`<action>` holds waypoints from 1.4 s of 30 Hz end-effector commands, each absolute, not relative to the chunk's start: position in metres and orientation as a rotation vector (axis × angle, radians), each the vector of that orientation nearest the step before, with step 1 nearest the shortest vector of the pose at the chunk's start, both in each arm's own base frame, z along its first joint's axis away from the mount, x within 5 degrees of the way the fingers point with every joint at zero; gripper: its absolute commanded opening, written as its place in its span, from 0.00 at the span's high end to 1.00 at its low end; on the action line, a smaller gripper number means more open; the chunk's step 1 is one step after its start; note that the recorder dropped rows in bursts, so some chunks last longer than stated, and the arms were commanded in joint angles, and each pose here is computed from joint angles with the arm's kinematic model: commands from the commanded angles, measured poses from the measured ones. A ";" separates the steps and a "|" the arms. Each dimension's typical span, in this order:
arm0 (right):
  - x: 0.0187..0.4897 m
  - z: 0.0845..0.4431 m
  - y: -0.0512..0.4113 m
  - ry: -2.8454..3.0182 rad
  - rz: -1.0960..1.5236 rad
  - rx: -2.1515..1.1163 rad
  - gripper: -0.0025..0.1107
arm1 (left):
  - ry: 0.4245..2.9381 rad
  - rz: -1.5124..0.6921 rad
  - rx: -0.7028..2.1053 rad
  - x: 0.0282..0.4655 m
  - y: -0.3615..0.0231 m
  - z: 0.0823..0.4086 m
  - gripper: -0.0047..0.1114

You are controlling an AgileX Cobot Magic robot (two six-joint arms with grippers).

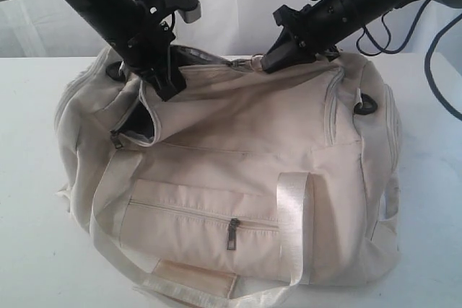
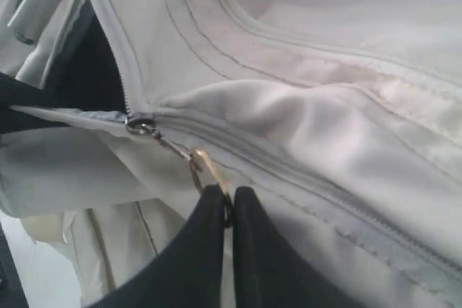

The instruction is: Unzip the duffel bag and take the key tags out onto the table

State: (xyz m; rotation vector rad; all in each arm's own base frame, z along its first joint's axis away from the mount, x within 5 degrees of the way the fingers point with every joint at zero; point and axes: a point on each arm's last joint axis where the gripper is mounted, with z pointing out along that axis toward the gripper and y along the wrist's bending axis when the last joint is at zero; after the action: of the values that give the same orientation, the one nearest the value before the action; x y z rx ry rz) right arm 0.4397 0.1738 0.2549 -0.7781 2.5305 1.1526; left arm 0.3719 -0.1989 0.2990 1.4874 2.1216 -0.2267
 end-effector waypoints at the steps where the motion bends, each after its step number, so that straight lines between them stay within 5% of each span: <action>1: 0.455 0.255 0.149 2.482 1.075 -0.679 0.98 | 2.150 -0.125 1.540 0.362 -0.180 0.313 0.96; 10: 0.455 0.268 0.158 2.357 1.277 -0.617 0.98 | 2.114 -0.088 1.533 0.360 -0.177 0.323 0.96; 24: 0.472 0.270 0.140 2.300 1.195 -0.445 0.98 | 2.083 -0.047 1.513 0.358 -0.174 0.333 0.96; 33: 0.461 0.269 0.143 2.320 1.256 -0.620 0.98 | 2.087 -0.053 1.515 0.357 -0.174 0.333 0.96; 42: 0.442 0.249 0.181 2.430 1.029 -0.919 0.98 | 2.262 -0.388 1.590 0.350 -0.189 0.301 0.96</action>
State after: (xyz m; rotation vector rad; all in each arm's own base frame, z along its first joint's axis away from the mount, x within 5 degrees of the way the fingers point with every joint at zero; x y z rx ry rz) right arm 0.4498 0.1695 0.2589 -0.8342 2.3656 1.1016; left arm 0.3561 -0.1894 0.3108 1.5359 2.1775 -0.2927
